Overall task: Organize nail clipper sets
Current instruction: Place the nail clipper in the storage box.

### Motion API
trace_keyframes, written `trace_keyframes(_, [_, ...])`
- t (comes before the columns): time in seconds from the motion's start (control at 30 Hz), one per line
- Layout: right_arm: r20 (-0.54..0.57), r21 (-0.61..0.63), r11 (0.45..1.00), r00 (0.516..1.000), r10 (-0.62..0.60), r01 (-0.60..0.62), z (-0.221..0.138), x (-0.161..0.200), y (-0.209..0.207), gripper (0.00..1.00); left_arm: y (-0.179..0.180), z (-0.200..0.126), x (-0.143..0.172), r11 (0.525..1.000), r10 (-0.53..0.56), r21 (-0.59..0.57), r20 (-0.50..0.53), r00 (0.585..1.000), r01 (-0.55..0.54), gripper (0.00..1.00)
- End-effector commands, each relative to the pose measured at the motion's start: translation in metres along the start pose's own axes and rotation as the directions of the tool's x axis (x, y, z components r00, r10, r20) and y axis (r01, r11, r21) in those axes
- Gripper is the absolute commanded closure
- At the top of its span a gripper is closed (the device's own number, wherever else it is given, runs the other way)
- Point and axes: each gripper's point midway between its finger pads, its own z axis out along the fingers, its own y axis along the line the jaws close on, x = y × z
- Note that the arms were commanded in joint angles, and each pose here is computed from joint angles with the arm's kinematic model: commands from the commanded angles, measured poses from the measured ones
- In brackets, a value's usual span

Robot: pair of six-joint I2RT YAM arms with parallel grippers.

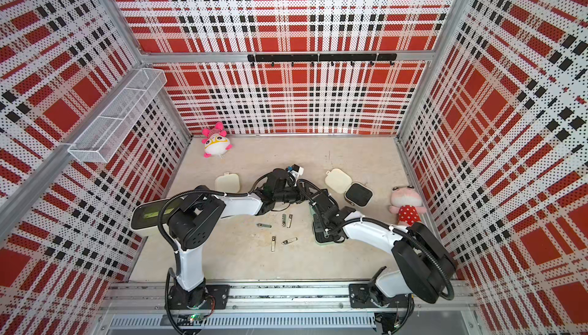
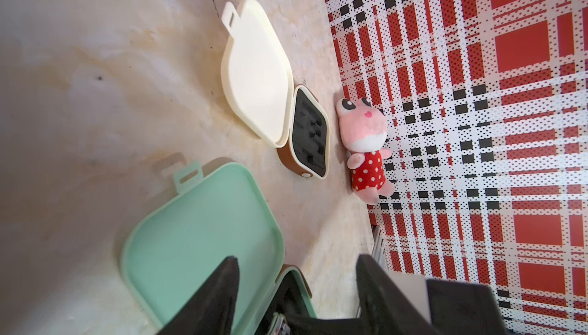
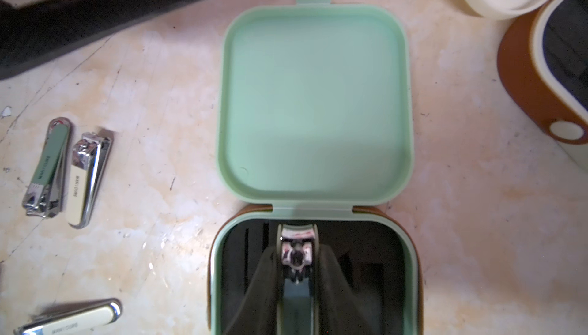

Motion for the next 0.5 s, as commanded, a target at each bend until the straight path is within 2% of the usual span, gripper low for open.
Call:
trace_keyframes(0.0, [0.014, -0.005, 1.0, 1.0, -0.012, 0.012, 0.004, -0.002, 0.0, 0.83, -0.002, 0.009, 0.006, 1.0, 0.007, 0.021, -0.025, 1.0, -0.007, 0.37])
trace_keyframes(0.47, [-0.003, -0.013, 1.0, 1.0, 0.002, -0.002, 0.013, 0.013, -0.003, 0.84, 0.007, 0.02, 0.018, 1.0, -0.004, 0.007, -0.055, 0.998, 0.005, 0.38])
